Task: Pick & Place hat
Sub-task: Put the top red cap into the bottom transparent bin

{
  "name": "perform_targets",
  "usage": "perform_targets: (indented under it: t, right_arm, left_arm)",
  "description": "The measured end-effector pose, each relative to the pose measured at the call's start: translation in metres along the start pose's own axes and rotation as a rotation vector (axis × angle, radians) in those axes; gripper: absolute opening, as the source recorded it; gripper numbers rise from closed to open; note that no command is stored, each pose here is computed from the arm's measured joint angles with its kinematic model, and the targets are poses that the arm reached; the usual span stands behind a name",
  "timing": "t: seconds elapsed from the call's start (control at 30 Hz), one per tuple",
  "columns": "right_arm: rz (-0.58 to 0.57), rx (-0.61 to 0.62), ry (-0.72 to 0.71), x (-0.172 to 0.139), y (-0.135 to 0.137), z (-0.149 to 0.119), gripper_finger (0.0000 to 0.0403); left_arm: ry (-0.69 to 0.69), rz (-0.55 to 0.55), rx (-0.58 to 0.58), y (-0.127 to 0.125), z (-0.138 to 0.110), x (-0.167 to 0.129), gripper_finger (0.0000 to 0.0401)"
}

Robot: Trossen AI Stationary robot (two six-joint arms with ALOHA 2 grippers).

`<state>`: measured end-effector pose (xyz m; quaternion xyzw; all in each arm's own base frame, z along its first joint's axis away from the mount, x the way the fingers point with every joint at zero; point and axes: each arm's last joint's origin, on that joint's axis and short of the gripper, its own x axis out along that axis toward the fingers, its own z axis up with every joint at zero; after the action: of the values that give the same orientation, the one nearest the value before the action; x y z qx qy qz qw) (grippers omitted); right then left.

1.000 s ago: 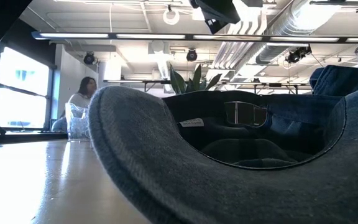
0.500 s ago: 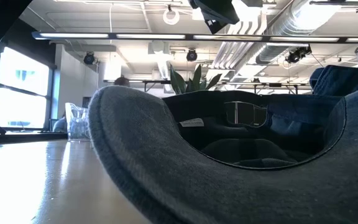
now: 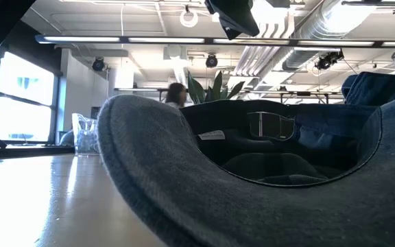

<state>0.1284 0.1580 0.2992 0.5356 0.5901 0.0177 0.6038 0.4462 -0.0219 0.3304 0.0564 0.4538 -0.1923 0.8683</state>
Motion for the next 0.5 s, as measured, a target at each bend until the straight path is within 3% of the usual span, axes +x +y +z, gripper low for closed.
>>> perform_targets:
  t: [0.1,0.2,0.33,0.5]
  right_arm:
    - [0.085,-0.200,0.016,0.018,0.028,-0.002,0.0118]
    - [0.038,-0.337,0.088,0.051,0.040,-0.004,0.0071]
    - [-0.095,-0.375,0.149,0.090,0.038,-0.001,0.0009]
    - [-0.262,-0.355,0.191,0.118,0.019,-0.005,0.0024]
  left_arm:
    - [0.000,0.003,-0.005,0.000,0.000,0.000,0.0001]
    - [-0.007,0.005,-0.020,0.000,0.001,0.000,0.0001]
    - [-0.029,0.010,-0.022,0.001,0.003,0.000,0.0001]
    - [-0.038,0.013,-0.020,0.001,0.004,0.000,0.0001]
